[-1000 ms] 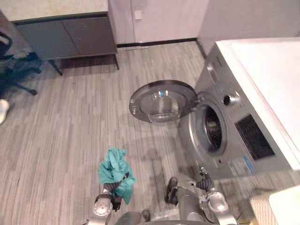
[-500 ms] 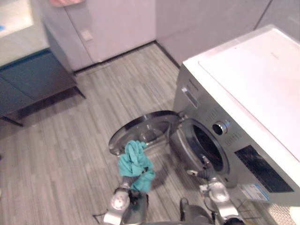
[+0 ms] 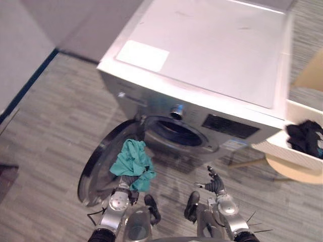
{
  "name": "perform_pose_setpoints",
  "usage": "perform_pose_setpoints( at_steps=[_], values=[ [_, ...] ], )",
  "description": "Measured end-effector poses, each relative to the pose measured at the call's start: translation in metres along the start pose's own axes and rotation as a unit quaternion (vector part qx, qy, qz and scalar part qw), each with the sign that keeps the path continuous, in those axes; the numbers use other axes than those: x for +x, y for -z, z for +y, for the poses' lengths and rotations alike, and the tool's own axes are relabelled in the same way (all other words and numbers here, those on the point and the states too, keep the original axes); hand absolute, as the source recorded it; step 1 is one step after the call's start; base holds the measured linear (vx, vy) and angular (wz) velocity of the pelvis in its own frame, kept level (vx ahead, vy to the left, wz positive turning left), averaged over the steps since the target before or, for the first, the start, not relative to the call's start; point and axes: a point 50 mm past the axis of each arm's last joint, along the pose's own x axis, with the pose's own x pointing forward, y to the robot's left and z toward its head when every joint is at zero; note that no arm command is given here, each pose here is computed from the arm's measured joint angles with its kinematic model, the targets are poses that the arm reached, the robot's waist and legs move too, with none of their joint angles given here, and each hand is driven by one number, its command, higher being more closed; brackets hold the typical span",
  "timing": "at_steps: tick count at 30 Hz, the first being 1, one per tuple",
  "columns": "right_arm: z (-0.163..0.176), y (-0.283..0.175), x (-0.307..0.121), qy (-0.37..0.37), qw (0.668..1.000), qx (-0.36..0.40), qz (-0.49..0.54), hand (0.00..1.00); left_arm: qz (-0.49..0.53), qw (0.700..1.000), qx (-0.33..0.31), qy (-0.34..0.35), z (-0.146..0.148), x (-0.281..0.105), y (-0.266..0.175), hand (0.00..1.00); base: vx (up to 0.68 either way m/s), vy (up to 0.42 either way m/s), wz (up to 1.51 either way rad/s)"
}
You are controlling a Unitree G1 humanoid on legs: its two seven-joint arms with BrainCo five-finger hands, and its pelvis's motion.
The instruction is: Pick up the laundry basket with both hands and put the clothes into the washing machine.
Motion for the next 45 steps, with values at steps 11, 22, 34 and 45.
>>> perform_pose_setpoints(
  at_steps=[11, 22, 34, 45],
  values=[
    [-0.039, -0.007, 0.006, 0.077, 0.997, 0.013, -0.011, 0.00, -0.019, 0.998, -0.046, -0.034, 0.002, 0.012, -0.016, 1.00, 0.01, -0.003, -0.53],
    [-0.035, -0.132, 0.006, 0.125, 0.953, 0.137, -0.238, 0.00, -0.208, 0.941, -0.223, -0.149, 0.039, 0.051, -0.144, 1.00, -0.20, 0.060, -0.11],
    [-0.048, -0.196, -0.016, 0.144, 0.897, 0.180, -0.377, 0.00, -0.484, 0.828, -0.208, -0.193, 0.111, 0.025, -0.335, 1.00, -0.11, -0.037, 0.08],
    [-0.051, -0.213, -0.026, 0.125, 0.876, 0.182, -0.428, 0.00, -0.635, 0.751, -0.098, -0.150, 0.096, -0.037, -0.472, 0.00, 0.03, -0.017, 0.03]
  ],
)
